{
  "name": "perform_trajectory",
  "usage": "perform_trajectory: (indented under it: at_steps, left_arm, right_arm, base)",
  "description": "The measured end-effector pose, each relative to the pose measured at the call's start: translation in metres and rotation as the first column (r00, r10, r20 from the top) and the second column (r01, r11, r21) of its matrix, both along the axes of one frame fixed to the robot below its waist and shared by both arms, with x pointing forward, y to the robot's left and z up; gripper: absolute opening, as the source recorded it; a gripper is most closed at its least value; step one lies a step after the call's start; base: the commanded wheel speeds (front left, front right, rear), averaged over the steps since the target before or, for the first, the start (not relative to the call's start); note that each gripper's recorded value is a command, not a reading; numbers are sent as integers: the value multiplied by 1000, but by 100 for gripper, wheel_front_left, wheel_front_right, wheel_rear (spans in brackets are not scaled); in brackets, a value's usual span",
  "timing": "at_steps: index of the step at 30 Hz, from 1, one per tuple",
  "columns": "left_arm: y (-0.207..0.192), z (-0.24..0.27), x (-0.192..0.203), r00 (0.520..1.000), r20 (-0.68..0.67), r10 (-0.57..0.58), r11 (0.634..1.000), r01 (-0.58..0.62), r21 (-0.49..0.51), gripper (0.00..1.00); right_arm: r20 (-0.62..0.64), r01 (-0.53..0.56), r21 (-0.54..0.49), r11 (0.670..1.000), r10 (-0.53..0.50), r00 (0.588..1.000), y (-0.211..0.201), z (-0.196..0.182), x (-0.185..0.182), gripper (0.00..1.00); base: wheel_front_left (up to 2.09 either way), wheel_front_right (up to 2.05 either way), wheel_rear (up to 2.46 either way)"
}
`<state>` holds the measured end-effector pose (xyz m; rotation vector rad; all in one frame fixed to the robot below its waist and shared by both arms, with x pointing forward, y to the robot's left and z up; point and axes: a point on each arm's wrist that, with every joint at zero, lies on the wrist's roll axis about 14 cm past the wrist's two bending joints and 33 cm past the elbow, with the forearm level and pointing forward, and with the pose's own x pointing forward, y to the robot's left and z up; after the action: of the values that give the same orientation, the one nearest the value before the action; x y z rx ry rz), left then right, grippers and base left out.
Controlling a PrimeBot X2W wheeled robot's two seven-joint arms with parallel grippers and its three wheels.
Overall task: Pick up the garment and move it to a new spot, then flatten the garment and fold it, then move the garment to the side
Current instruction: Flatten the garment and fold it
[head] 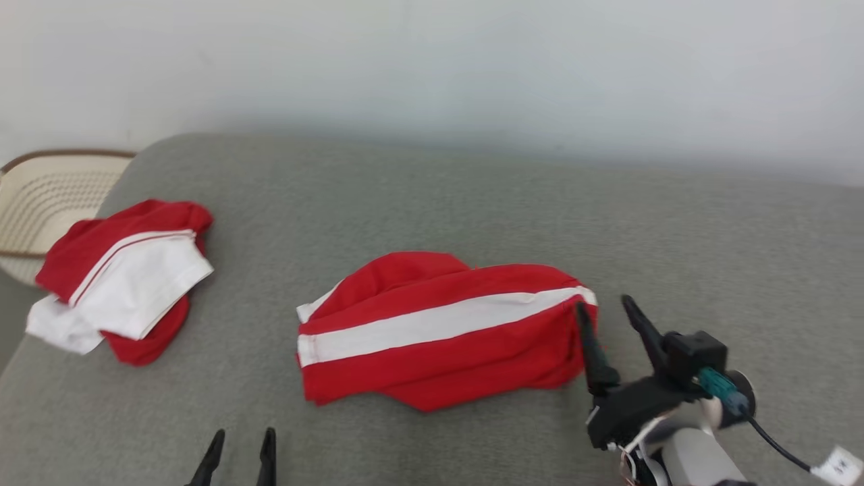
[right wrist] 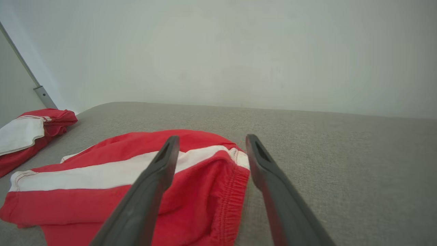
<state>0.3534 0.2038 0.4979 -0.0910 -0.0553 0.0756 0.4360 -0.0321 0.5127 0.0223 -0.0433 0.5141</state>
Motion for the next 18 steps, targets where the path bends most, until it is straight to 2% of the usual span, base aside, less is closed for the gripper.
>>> perform_trajectory:
  at_steps: [1, 7, 11, 18]
  left_arm:
    - [-3, 3, 4, 1000, 9, -7, 1000, 7, 10, 100]
    - [-12, 7, 12, 999, 20, -30, 999, 29, 33, 100]
    - [-15, 7, 14, 999, 17, -37, 998, 36, 60, 100]
    - [-17, 7, 17, 999, 18, -37, 997, 36, 62, 100]
  right_arm:
    - [14, 62, 13, 998, -62, 998, -20, 4, -4, 100]
    - [30, 184, 25, 983, -185, 982, -62, 7, -24, 100]
    - [40, 242, 33, 970, -243, 969, -82, 8, -36, 100]
    - [39, 284, 20, 959, -284, 958, -97, 3, -56, 100]
  base:
    - [0, 0, 0]
    - [0, 0, 0]
    - [0, 0, 0]
    - [0, 0, 0]
